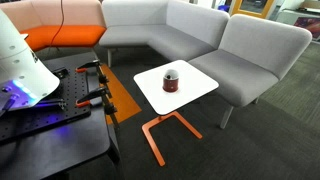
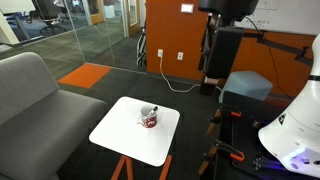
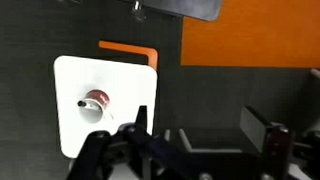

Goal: Remove the marker from the cup and put it on the table

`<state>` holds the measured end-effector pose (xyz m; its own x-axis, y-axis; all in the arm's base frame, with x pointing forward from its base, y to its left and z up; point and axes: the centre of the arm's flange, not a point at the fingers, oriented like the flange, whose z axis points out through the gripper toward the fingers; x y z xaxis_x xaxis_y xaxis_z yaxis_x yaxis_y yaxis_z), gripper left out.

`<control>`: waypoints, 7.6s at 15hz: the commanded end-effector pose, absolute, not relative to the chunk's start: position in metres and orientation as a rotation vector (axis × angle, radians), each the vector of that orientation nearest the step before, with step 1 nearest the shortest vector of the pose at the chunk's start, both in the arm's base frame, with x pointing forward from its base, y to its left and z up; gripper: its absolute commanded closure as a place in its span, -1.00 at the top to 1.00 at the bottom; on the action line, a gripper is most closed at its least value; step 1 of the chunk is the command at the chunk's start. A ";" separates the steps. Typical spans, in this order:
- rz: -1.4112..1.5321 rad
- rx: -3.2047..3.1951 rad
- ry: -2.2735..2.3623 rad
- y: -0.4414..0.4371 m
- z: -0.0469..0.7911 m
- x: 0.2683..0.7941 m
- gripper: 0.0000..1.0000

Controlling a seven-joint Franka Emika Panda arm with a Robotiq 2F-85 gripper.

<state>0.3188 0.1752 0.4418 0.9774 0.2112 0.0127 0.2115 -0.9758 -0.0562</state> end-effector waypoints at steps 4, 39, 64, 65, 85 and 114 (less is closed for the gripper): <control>-0.010 -3.067 -0.328 0.175 0.442 0.319 1.00; 0.381 -2.941 -0.817 0.019 0.167 0.518 1.00; 0.464 -2.979 -0.858 -0.015 0.048 0.607 -0.48; 0.470 -2.974 -0.860 -0.015 0.047 0.607 -0.52; 0.796 -2.930 -0.944 -0.006 0.090 0.588 -0.91; 0.022 -3.028 -0.578 -0.096 0.013 0.643 -0.91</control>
<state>0.6321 -0.0945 0.0283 0.9273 0.3738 0.0216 0.3744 -0.9247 -0.0693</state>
